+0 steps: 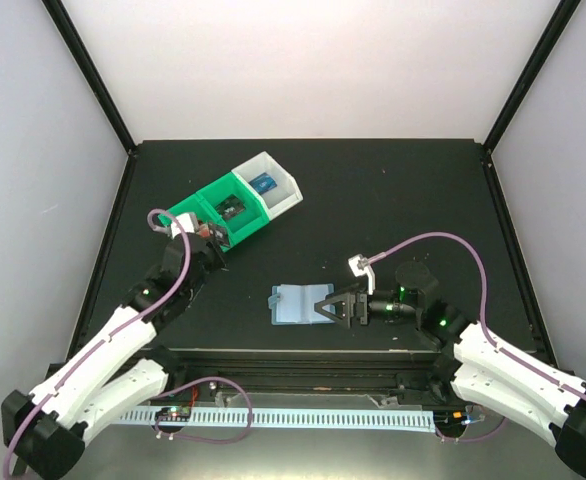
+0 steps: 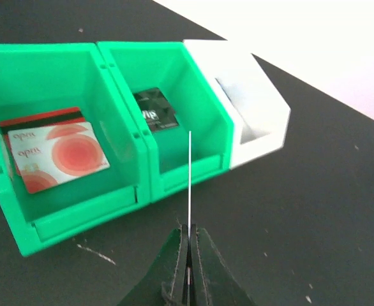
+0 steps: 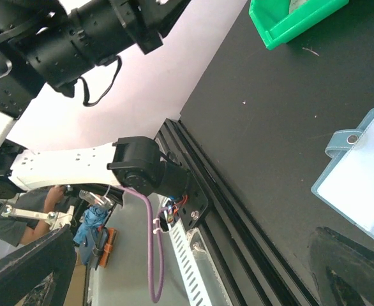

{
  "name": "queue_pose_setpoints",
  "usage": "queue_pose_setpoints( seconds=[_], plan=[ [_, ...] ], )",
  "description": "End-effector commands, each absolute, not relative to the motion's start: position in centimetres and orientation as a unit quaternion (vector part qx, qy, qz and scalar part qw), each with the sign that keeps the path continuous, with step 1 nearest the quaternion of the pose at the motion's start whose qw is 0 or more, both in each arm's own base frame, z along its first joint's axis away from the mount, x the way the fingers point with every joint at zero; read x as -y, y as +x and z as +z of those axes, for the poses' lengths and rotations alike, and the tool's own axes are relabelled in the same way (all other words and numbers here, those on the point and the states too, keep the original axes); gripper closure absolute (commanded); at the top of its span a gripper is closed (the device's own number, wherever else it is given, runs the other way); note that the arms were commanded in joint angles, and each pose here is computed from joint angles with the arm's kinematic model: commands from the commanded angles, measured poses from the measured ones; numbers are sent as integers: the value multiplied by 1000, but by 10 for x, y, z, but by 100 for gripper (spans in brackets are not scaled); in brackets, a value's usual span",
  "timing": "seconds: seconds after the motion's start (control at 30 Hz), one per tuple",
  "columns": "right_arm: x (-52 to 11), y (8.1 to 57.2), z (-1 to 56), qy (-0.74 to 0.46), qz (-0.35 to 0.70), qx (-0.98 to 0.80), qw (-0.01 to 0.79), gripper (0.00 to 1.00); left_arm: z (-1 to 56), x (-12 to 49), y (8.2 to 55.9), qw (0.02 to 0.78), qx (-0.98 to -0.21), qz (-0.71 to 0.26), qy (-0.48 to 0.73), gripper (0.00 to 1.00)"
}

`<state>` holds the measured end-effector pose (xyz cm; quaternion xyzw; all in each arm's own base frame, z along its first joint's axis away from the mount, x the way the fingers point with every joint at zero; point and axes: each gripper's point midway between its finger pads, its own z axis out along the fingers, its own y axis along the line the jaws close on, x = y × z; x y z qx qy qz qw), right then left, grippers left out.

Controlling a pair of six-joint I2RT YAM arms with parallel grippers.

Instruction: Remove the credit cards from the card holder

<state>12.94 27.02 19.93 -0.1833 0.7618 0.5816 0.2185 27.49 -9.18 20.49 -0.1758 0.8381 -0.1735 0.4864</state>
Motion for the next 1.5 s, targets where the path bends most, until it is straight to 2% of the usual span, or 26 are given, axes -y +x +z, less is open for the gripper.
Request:
queue_pose_setpoints(
  seconds=[0.0,0.47,0.83,1.47],
  plan=[
    [-272,130,208,-183,591,-753,224,0,243,74,308,542,-789,-154,-245,98],
    [-266,129,206,-167,591,-755,230,0,254,72,395,546,-761,-147,-320,99],
    [-264,129,203,-162,589,-758,229,0,192,69,431,498,-778,-78,-374,98],
    [-264,134,205,-171,569,-767,243,0,141,75,476,470,-798,-23,-375,98]
  ],
)
